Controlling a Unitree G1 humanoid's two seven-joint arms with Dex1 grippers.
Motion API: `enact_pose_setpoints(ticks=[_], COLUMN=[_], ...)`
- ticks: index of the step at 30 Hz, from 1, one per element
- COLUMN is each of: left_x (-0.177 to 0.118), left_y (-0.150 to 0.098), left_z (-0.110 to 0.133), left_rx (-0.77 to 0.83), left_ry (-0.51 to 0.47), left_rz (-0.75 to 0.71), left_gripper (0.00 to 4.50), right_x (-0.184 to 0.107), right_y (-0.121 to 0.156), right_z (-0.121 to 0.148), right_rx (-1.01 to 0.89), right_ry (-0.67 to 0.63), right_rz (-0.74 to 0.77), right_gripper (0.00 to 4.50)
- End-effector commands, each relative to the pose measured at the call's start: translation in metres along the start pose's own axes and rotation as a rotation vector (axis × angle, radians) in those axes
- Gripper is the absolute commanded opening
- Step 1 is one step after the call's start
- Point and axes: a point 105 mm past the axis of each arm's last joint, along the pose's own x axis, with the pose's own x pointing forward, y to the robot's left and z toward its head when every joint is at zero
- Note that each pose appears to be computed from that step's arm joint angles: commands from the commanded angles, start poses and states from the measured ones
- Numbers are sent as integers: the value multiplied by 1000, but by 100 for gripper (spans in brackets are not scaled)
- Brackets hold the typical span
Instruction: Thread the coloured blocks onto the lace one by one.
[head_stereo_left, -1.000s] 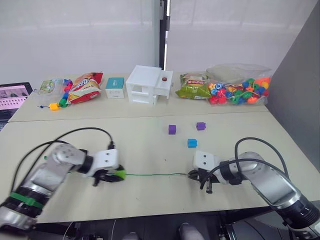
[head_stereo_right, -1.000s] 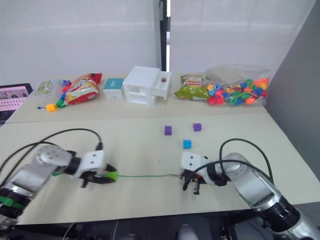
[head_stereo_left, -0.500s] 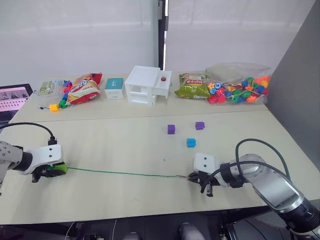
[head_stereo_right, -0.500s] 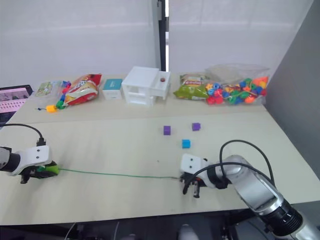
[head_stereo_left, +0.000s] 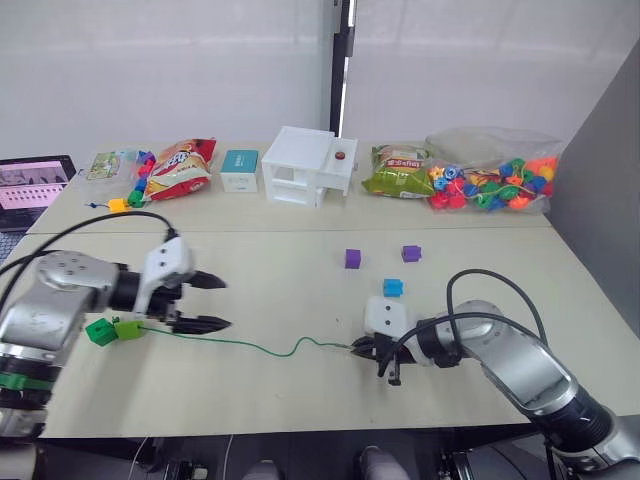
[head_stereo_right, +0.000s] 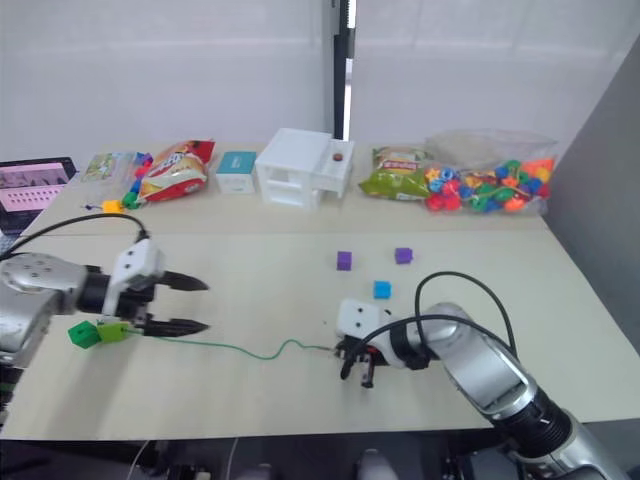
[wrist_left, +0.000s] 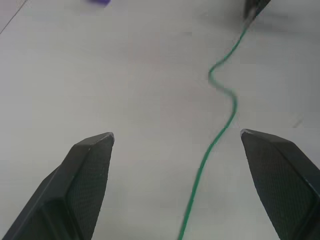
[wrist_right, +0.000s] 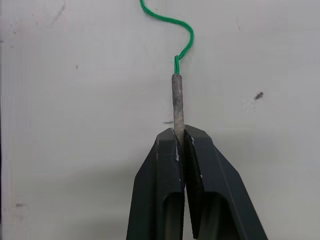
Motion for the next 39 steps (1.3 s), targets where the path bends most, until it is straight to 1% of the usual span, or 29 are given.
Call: enact_pose_setpoints(ticks=[1, 4, 5, 8, 12, 13, 16, 18, 20, 21, 26, 27, 34, 39], left_x=[44, 80, 86, 98, 113, 117, 123, 125, 126, 126, 127, 127, 126, 125], left_y=[-20, -32, -36, -39, -42, -41, -41, -41, -40, -40, -36, -35, -35, -36], left_z=[15, 11, 11, 9, -3, -3, -3, -7, -10, -9, -8, -7, 2, 1], left_rx=[48, 105, 108, 119, 112, 107, 120, 137, 144, 145, 150, 149, 124, 115], left_ry=[-73, -83, -91, -109, -103, -113, -111, -90, -81, -82, -83, -85, -127, -125], left_rz=[-58, -101, -118, -131, -148, -144, -154, -166, -168, -167, -154, -151, -151, -156], left_gripper=[426, 426, 426, 426, 426, 426, 348, 284, 210, 182, 10, 1, 1, 1], right_x=[5, 7, 7, 7, 8, 8, 6, 6, 6, 6, 6, 6, 7, 7], right_y=[-1, 1, 1, 3, 5, 5, 5, 5, 6, 6, 6, 6, 8, 10], right_z=[12, 15, 15, 16, 19, 20, 20, 21, 21, 21, 21, 21, 19, 17], right_rx=[-22, -30, -32, -33, -38, -38, -38, -38, -38, -38, -38, -38, -36, -35], right_ry=[-16, -14, -12, -11, -14, -15, -16, -17, -18, -18, -17, -16, -8, -4], right_rz=[-8, 1, 3, 10, 14, 14, 12, 11, 12, 12, 12, 12, 19, 27], right_gripper=[0, 0, 0, 0, 0, 0, 0, 0, 0, 0, 0, 0, 0, 0])
